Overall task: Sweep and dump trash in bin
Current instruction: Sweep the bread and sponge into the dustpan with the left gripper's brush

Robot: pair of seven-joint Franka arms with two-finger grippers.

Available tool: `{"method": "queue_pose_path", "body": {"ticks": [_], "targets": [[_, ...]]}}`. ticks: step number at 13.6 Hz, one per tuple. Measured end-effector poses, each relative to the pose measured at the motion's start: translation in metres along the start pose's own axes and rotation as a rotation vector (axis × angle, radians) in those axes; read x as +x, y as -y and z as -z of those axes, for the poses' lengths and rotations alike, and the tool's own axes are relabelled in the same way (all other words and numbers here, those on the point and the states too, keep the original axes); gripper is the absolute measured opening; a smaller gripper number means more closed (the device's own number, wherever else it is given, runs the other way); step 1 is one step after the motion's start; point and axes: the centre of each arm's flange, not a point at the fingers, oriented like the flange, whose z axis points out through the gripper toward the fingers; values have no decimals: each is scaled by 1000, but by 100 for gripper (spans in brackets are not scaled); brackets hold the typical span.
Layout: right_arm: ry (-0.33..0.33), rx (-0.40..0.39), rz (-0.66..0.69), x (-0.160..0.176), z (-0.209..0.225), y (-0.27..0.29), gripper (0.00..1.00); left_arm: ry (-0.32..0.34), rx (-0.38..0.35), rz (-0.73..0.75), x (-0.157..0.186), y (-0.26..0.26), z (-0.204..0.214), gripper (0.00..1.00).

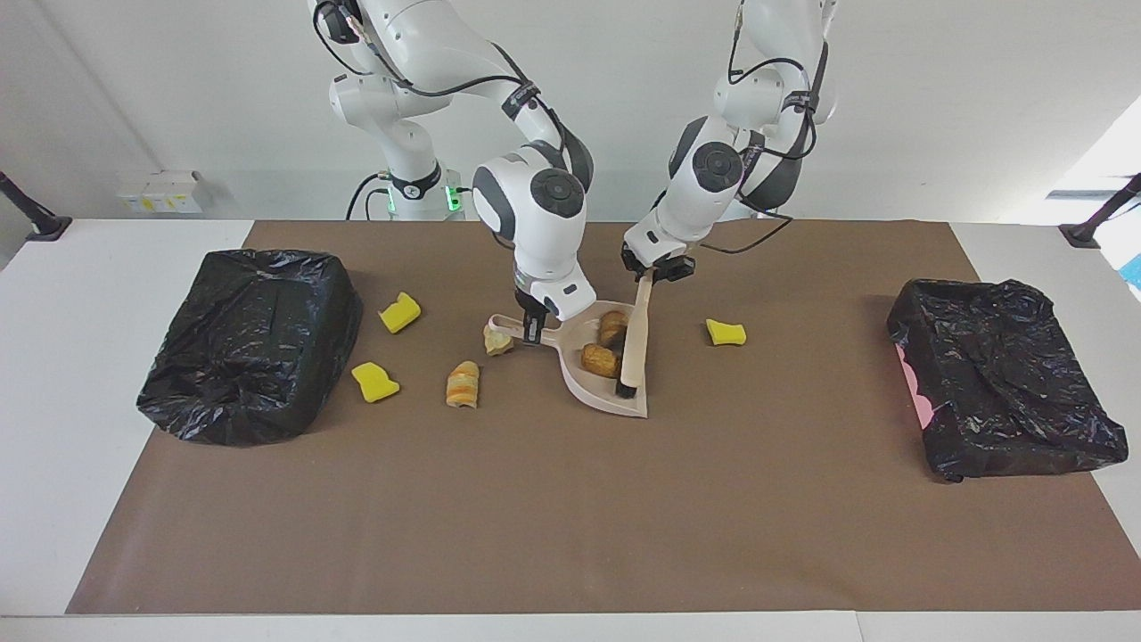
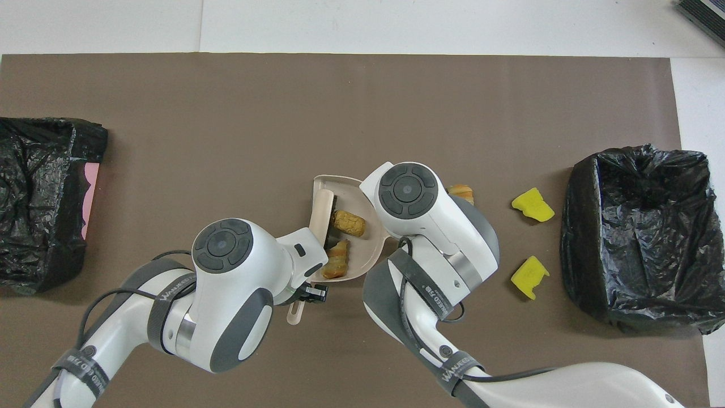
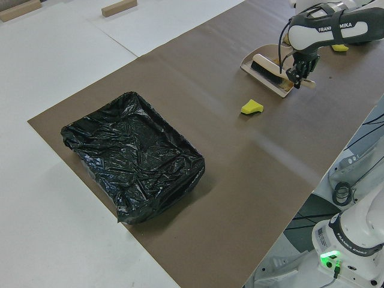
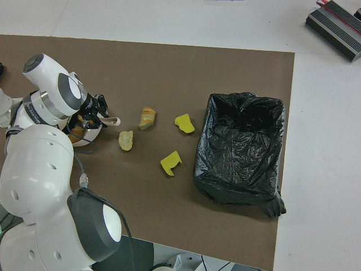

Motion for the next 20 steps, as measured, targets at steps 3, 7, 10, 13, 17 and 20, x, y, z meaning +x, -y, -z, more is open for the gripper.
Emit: {"method": "queue_pose_path", "body": {"ticks": [3,7,10,13,17,20], "targets": [[-9,-8,69,-7,-2,-6,31,18,20,114,-18,14,37,27],[-12,-11,76,-6,-2,-6,31,46,140,233,-45,50,41,27],[-21,-23,98,-1,-2,-4,31,39,220,323,-57,90,28,27],[-28,-32,120,10,-4,4,31,-16,215,455,-55,115,18,27],[-29,-33,120,10,-5,4,31,-35,222,563,-60,123,-16,27],[-29,-33,120,10,-6,5,31,-84,204,560,-52,111,-23,27]]}}
